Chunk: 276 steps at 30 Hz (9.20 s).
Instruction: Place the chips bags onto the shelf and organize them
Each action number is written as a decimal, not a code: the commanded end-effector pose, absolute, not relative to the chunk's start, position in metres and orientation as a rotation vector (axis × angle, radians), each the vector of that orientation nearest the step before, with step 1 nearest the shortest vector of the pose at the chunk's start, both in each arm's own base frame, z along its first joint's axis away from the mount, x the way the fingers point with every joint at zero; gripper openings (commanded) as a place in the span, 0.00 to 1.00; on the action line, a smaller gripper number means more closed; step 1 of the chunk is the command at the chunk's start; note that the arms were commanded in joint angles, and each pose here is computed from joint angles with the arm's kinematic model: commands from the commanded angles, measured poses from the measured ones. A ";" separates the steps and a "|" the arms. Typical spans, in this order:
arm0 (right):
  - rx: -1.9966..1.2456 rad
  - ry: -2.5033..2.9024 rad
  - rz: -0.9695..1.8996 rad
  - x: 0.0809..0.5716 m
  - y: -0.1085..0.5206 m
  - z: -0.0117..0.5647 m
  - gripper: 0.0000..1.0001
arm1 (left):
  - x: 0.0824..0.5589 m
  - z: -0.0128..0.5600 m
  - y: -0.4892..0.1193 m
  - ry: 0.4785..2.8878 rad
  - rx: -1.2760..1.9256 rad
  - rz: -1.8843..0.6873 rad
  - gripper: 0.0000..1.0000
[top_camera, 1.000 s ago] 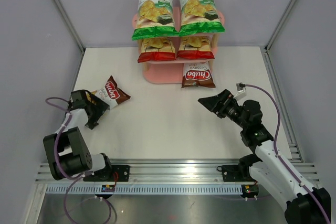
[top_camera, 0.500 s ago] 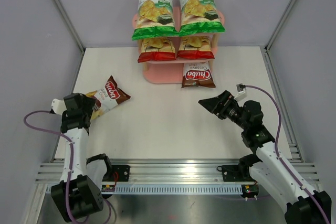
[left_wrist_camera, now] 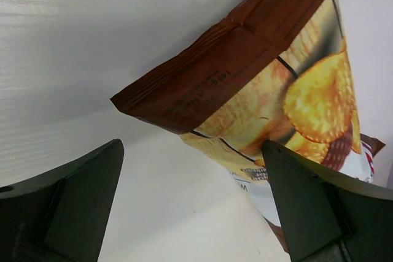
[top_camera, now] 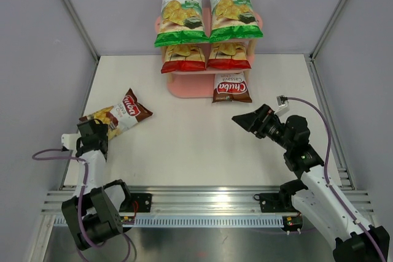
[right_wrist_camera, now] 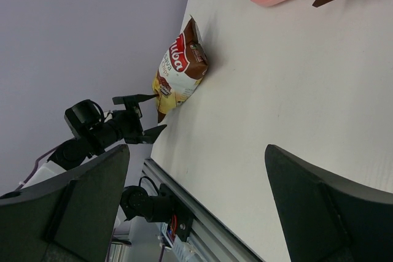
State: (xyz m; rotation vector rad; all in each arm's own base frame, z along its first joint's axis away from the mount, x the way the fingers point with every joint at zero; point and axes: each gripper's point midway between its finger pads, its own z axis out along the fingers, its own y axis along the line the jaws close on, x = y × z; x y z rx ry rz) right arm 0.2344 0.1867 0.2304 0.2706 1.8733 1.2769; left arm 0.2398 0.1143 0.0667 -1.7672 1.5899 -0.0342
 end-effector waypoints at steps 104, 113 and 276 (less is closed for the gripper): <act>0.246 1.760 1.820 0.219 0.402 0.203 0.98 | 0.282 0.225 -0.071 1.388 -1.064 -1.560 0.00; 0.169 1.742 1.867 0.209 0.412 0.198 0.75 | 0.277 0.225 -0.088 1.485 -1.006 -1.593 0.00; 0.702 2.000 1.210 0.464 0.295 0.117 0.52 | 0.250 0.243 -0.077 1.967 -0.320 -0.972 0.99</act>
